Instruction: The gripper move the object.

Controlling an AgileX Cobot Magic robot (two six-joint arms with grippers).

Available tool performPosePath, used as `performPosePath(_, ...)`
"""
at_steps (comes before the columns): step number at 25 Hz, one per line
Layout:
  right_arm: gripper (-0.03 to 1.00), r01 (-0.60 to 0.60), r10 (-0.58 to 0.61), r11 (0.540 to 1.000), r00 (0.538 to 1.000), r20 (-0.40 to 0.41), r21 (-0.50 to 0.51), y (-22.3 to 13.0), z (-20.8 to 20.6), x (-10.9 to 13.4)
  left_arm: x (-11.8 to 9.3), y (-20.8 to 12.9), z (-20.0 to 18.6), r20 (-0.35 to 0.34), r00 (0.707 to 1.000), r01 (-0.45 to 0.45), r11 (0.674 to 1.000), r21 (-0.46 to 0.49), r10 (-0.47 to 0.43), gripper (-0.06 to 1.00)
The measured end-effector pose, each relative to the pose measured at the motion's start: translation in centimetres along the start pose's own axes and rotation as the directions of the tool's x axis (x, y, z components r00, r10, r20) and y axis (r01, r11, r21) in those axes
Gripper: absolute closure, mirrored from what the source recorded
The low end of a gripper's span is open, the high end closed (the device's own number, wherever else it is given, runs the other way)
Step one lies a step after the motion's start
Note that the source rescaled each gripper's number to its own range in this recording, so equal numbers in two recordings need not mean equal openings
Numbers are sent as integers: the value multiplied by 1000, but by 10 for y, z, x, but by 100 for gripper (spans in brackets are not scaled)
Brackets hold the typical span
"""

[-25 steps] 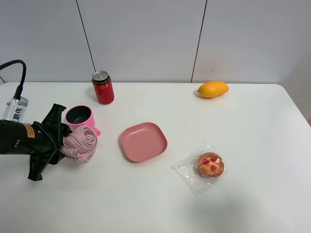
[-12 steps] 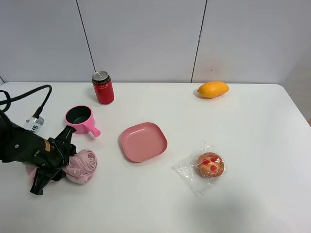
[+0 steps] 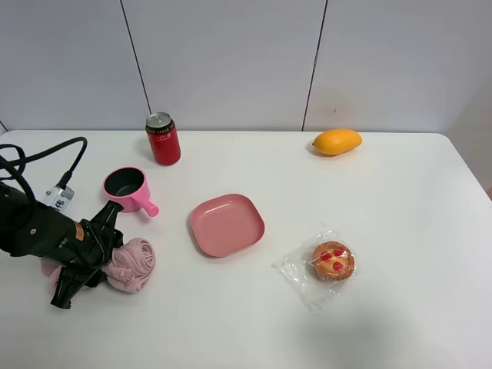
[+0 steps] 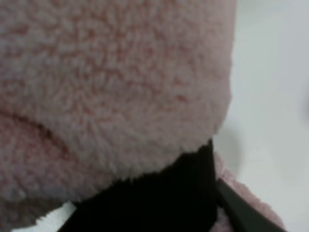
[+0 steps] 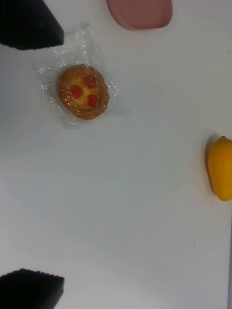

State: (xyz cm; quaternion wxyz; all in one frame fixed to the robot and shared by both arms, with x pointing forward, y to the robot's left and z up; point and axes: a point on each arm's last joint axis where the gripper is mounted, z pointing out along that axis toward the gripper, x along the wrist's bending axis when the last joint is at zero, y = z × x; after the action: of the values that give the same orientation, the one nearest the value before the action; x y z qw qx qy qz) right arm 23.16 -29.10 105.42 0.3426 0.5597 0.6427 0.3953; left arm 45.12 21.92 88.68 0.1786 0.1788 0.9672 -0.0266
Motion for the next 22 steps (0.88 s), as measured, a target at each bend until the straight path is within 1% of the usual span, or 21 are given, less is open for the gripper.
performPosePath(3,-3,0,0,1000,1000,0,0,0,0,0,0,0,0,2,1000,-8,1000,-1,8,93)
performPosePath(4,-3,0,0,1000,1000,0,0,0,0,0,-1,0,0,6,1000,-12,1000,-1,12,84)
performPosePath(6,-3,0,0,1000,1000,0,0,0,0,0,-1,0,1,-7,1000,-6,1000,-3,6,50)
performPosePath(7,-3,0,0,1000,1000,0,0,0,0,0,-1,1,1,-30,1000,1,1000,-7,-1,31)
performPosePath(8,-3,0,0,1000,1000,0,0,0,0,0,-3,1,0,-45,999,2,1000,-11,-3,15)
performPosePath(9,-3,0,0,1000,1000,0,0,0,0,0,-4,1,-1,-61,998,0,1000,-16,-1,7)
performPosePath(10,-3,0,0,1000,1000,0,0,0,0,0,-6,2,-1,-64,998,-6,1000,-19,4,2)
performPosePath(11,-3,0,0,1000,1000,0,0,0,0,0,-9,2,-2,-56,998,-15,1000,-22,13,-1)
performPosePath(13,-3,0,0,1000,1000,0,0,0,0,0,-15,2,-3,-36,999,-19,1000,-23,19,-4)
performPosePath(16,-3,0,0,1000,1000,0,0,0,0,0,-24,2,-5,-1,1000,-21,1000,-22,21,-4)
performPosePath(18,-3,0,0,1000,1000,0,0,0,0,0,-32,2,-7,35,999,-39,999,-22,40,-4)
performPosePath(20,-3,0,0,1000,1000,0,0,0,0,0,-39,2,-8,62,992,-104,994,-27,105,-4)
performPosePath(22,-3,0,0,1000,1000,0,0,0,0,0,-46,-1,-10,92,972,-216,976,-35,218,-4)
